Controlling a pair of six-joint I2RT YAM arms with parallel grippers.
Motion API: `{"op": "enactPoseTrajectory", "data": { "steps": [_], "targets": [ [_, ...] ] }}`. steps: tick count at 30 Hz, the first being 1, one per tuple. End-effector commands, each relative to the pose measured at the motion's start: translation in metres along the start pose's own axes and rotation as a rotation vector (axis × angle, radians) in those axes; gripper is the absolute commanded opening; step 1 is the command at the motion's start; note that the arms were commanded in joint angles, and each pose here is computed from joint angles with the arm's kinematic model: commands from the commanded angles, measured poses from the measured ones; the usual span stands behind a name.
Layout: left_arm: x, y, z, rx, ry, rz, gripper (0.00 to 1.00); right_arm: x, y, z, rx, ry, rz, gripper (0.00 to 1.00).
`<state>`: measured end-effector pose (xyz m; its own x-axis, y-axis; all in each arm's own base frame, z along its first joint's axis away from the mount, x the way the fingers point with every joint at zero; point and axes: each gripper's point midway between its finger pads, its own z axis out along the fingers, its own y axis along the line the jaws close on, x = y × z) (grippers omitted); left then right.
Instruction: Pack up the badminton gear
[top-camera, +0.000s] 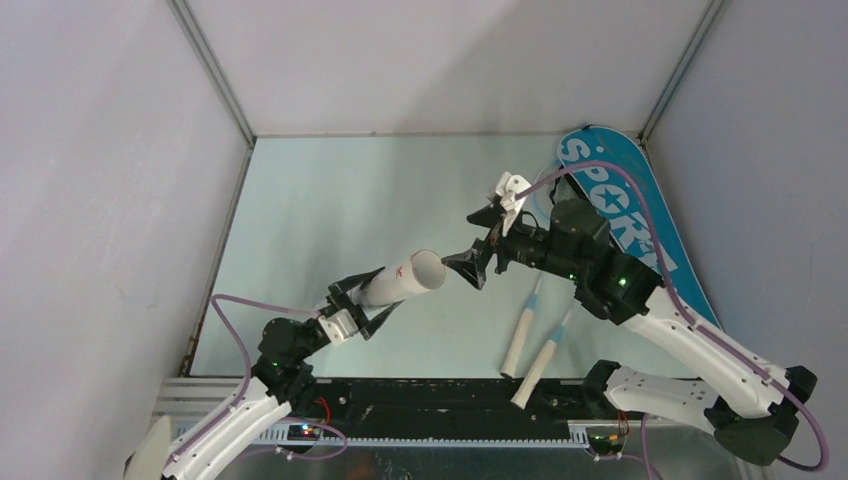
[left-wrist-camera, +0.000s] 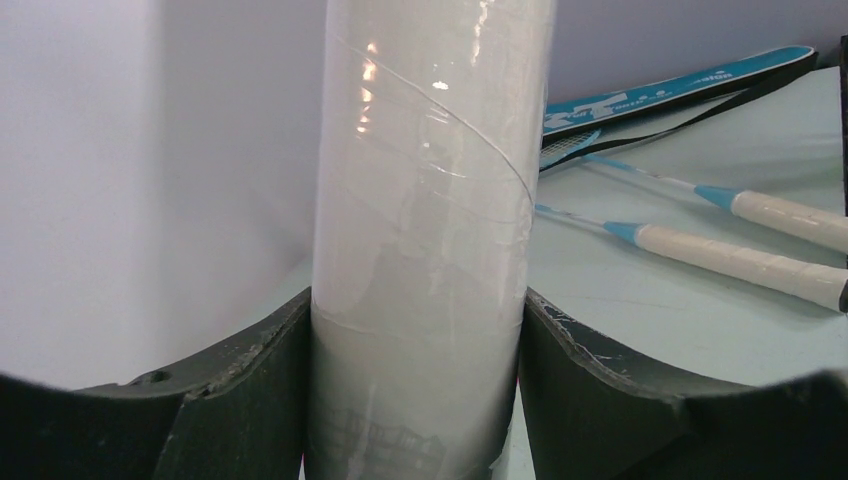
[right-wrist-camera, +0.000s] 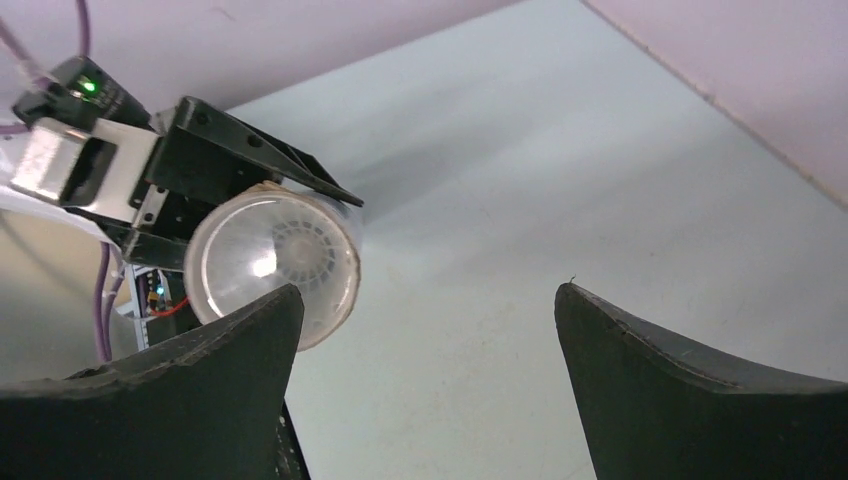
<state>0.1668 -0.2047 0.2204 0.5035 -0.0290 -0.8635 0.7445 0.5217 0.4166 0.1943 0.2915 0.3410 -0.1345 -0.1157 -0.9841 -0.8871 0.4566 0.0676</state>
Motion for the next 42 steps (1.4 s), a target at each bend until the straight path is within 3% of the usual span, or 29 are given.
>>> {"op": "enactPoseTrajectory", "data": {
  "steps": [1,11,19,24,28,29,31,34,42],
  "targets": [
    [-0.030,0.016,0.006,-0.057,-0.094,0.013,0.68,-0.039,0.007,-0.011,-0.025,-0.159,-0.030,0.99],
    [-0.057,0.078,-0.006,-0.407,-0.179,-0.126,0.68,-0.043,-0.035,-0.030,0.190,-0.284,0.079,0.99],
    [-0.066,0.124,-0.032,-0.702,-0.238,-0.224,0.69,-0.017,-0.069,-0.035,0.319,-0.243,0.179,0.99],
    [-0.047,0.158,-0.045,-0.935,-0.107,-0.271,0.72,-0.001,-0.092,-0.040,0.399,-0.211,0.246,0.99],
    [-0.024,0.184,-0.050,-1.105,0.125,-0.274,0.75,0.011,-0.112,-0.046,0.464,-0.190,0.336,0.99],
    [-0.009,0.187,-0.057,-1.143,0.230,-0.258,0.73,0.015,-0.116,-0.047,0.474,-0.179,0.355,0.99],
    [-0.014,0.206,-0.054,-1.217,0.301,-0.280,0.71,0.021,-0.125,-0.051,0.497,-0.169,0.403,0.99],
    [0.019,0.217,-0.046,-1.243,0.423,-0.318,0.67,0.030,-0.133,-0.052,0.504,-0.150,0.461,0.99],
    [0.069,0.238,-0.018,-1.154,0.463,-0.349,0.68,0.041,-0.144,-0.060,0.537,-0.138,0.489,0.99]
  ]
}}
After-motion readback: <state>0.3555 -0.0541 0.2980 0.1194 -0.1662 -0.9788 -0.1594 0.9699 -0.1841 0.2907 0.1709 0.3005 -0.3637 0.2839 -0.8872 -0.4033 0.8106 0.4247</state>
